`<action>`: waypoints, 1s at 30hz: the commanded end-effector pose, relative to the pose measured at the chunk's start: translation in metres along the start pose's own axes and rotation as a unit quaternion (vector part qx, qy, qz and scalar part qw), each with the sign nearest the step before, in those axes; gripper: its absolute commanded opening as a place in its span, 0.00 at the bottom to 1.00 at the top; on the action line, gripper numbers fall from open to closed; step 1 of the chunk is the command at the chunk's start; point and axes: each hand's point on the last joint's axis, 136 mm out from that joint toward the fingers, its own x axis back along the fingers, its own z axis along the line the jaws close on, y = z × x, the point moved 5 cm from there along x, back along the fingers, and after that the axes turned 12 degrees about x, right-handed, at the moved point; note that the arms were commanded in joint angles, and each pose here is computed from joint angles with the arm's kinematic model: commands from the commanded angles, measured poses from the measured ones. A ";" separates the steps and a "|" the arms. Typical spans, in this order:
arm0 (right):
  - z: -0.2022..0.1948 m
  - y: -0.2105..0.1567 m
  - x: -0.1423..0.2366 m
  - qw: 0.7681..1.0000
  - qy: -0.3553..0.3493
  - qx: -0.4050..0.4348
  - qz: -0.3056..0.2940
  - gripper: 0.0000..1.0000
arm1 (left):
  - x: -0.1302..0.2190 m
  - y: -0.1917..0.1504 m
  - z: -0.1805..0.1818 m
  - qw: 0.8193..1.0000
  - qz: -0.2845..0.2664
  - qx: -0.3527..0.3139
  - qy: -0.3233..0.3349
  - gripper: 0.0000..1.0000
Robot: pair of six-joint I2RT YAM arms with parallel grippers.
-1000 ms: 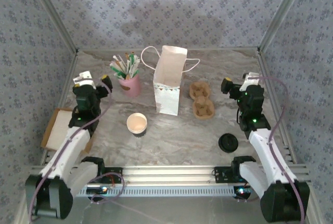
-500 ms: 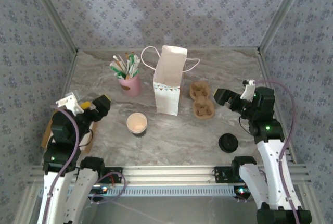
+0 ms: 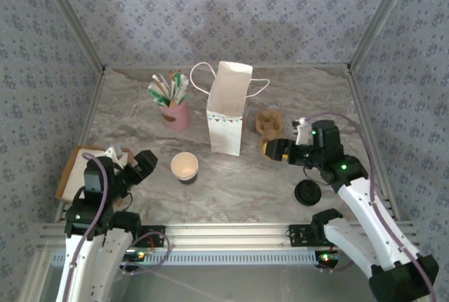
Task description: Pack the takeout coffee
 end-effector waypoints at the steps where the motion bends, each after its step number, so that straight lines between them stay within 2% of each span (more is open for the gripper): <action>1: 0.017 0.001 -0.005 0.997 -0.045 0.059 0.020 0.73 | -0.006 -0.020 0.009 0.997 0.071 0.026 0.009 0.88; 4: 0.034 -0.005 -0.019 0.991 -0.065 0.100 0.061 0.68 | -0.016 -0.031 0.014 0.993 0.116 0.039 0.005 0.79; 8: 0.072 -0.006 -0.041 0.975 -0.083 0.177 0.103 0.64 | -0.028 -0.047 0.025 0.981 0.185 0.054 0.022 0.61; 12: 0.099 -0.009 -0.067 0.958 -0.102 0.228 0.141 0.62 | -0.030 -0.054 0.033 0.978 0.202 0.057 0.021 0.55; 18: 0.132 0.004 -0.105 0.942 -0.110 0.261 0.181 0.57 | -0.038 -0.059 0.036 0.972 0.222 0.070 0.003 0.46; 30: 0.152 0.003 -0.173 0.918 -0.105 0.279 0.262 0.45 | -0.051 -0.062 0.041 0.965 0.248 0.087 -0.018 0.48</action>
